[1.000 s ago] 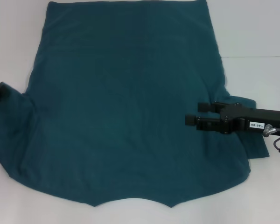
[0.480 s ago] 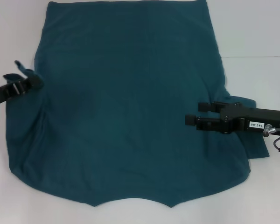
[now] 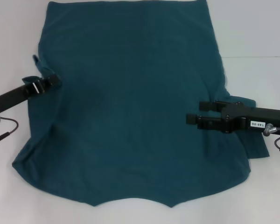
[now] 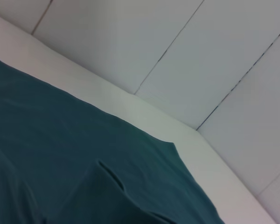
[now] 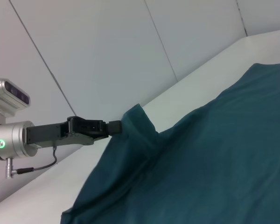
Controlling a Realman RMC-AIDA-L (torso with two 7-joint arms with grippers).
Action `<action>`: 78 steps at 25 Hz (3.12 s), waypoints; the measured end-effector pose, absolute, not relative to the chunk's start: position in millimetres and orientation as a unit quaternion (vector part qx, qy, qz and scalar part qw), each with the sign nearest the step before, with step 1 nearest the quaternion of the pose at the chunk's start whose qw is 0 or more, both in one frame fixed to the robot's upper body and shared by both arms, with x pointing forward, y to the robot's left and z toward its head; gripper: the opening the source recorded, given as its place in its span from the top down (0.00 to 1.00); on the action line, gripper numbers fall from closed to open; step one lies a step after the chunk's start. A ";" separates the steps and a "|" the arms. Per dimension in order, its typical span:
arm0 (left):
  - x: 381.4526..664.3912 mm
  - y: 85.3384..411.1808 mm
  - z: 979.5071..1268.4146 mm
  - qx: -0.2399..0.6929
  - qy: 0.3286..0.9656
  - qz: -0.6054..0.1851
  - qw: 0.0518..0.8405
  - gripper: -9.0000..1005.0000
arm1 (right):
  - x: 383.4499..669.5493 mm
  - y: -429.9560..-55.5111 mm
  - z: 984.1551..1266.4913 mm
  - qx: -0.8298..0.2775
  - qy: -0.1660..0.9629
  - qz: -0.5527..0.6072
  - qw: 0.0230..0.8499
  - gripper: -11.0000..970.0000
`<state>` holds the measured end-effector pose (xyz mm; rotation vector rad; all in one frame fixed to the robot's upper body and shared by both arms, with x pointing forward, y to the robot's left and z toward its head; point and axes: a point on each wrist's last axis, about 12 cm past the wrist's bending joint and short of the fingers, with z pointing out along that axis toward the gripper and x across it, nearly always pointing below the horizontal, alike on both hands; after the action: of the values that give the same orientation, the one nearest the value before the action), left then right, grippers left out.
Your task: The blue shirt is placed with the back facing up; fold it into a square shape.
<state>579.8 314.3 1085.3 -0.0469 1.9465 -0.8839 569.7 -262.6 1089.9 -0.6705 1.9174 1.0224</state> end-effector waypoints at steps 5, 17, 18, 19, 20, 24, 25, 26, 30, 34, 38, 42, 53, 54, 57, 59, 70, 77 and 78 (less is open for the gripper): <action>578.2 302.6 1080.2 -0.027 0.789 -0.387 0.476 0.84 | 570.3 -262.5 1090.4 -0.269 0.765 0.407 0.421 0.08; 574.4 301.2 1077.1 -0.017 0.782 -0.389 0.487 0.55 | 570.3 -264.5 1090.6 -0.264 0.767 0.407 0.421 0.09; 573.7 303.3 1076.0 -0.018 0.783 -0.383 0.491 0.53 | 570.2 -264.9 1090.5 -0.263 0.767 0.407 0.421 0.09; 571.9 309.7 1071.3 -0.027 0.789 -0.362 0.496 0.50 | 570.1 -265.2 1090.5 -0.263 0.767 0.406 0.421 0.09; 571.9 309.7 1071.3 -0.027 0.789 -0.362 0.496 0.48 | 570.2 -265.5 1090.5 -0.262 0.767 0.406 0.422 0.09; 566.5 315.9 1064.7 -0.037 0.797 -0.349 0.491 0.40 | 570.7 -266.2 1091.2 -0.262 0.768 0.405 0.422 0.09; 561.8 319.2 1061.2 -0.037 0.802 -0.344 0.488 0.38 | 571.0 -266.2 1091.5 -0.262 0.767 0.405 0.422 0.09; 561.0 319.8 1060.6 -0.037 0.803 -0.342 0.487 0.34 | 571.3 -266.1 1091.8 -0.263 0.767 0.404 0.423 0.09; 554.3 325.6 1054.7 -0.035 0.813 -0.327 0.480 0.19 | 572.2 -265.7 1092.7 -0.264 0.767 0.404 0.423 0.08; 548.9 330.5 1048.3 -0.037 0.825 -0.309 0.471 0.12 | 572.9 -265.9 1093.6 -0.265 0.766 0.404 0.424 0.08; 544.9 332.5 1042.5 -0.029 0.838 -0.294 0.459 0.08 | 572.8 -265.8 1093.7 -0.265 0.766 0.404 0.423 0.09; 543.0 332.9 1040.1 -0.026 0.842 -0.288 0.455 0.08 | 572.7 -265.5 1094.0 -0.266 0.766 0.405 0.423 0.09; 540.8 331.1 1036.3 -0.014 0.851 -0.282 0.443 0.08 | 570.8 -265.1 1092.2 -0.265 0.766 0.408 0.420 0.09; 540.5 329.9 1036.8 -0.010 0.850 -0.287 0.442 0.08 | 570.7 -265.2 1092.1 -0.265 0.766 0.408 0.420 0.09; 541.4 325.6 1038.4 0.002 0.849 -0.295 0.439 0.08 | 570.6 -265.3 1092.1 -0.265 0.766 0.408 0.420 0.09; 541.9 321.7 1038.5 0.015 0.850 -0.299 0.433 0.08 | 570.6 -265.3 1092.1 -0.265 0.766 0.408 0.420 0.09; 542.6 294.5 1052.7 0.117 0.836 -0.351 0.404 0.08 | 571.1 -265.7 1093.0 -0.265 0.765 0.407 0.422 0.08; 546.9 290.7 1061.0 0.124 0.822 -0.363 0.420 0.09 | 570.5 -267.8 1091.6 -0.259 0.768 0.405 0.424 0.09; 547.9 289.1 1062.7 0.129 0.819 -0.366 0.423 0.09 | 570.3 -269.0 1091.4 -0.256 0.768 0.405 0.425 0.09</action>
<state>547.9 289.1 1062.7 0.3233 2.0489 -0.9163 570.3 -269.0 1091.4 -0.6393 1.9211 1.0124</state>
